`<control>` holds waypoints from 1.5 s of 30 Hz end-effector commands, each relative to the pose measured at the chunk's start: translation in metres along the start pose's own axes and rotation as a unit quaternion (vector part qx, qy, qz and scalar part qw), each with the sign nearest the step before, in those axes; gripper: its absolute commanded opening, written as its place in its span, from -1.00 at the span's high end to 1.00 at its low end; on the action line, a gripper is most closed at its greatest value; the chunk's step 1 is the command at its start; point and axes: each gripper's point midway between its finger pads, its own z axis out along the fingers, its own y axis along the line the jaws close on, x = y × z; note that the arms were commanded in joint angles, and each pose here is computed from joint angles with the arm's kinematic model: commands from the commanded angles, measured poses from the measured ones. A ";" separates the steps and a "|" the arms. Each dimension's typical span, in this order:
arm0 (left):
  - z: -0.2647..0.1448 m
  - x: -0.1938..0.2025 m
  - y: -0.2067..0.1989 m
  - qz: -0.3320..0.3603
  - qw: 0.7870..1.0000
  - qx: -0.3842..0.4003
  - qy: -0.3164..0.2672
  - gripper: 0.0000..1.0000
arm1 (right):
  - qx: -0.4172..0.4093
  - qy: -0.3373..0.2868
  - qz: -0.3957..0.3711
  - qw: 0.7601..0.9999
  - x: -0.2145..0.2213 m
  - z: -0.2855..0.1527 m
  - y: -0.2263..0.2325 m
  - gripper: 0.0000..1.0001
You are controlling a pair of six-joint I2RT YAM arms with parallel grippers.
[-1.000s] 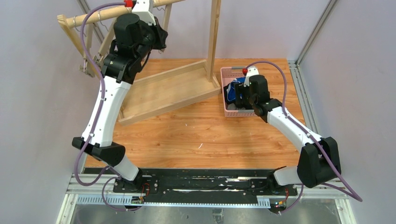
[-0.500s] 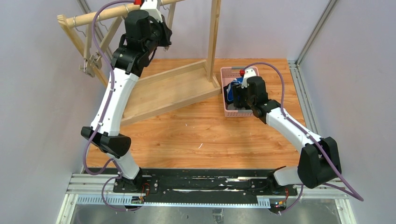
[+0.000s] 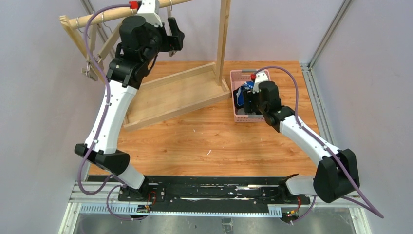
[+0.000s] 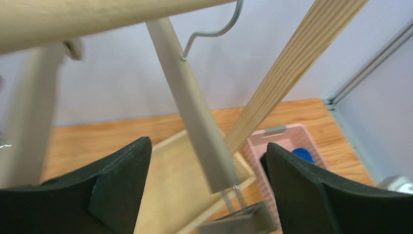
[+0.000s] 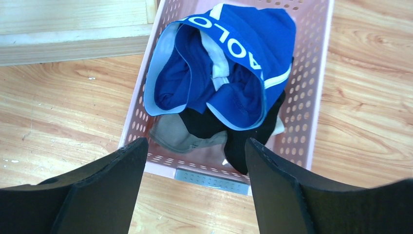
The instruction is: Remove the underwear clipped to the hanger
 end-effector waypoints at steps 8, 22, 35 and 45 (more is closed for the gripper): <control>-0.092 -0.044 -0.004 0.009 0.997 0.035 -0.070 -0.96 | 0.070 -0.092 0.003 0.993 -0.063 -0.068 -0.033 -0.50; -0.217 0.019 0.026 0.048 0.994 0.032 -0.091 -0.96 | 0.105 -0.162 0.042 0.980 -0.066 -0.161 -0.061 -0.57; -0.257 0.090 0.071 0.048 0.995 -0.050 -0.065 -0.96 | 0.146 -0.202 0.077 0.965 -0.045 -0.217 -0.086 -0.58; -0.273 0.148 0.101 0.039 0.993 -0.108 -0.031 -0.96 | 0.194 -0.221 0.126 0.948 -0.017 -0.244 -0.107 -0.58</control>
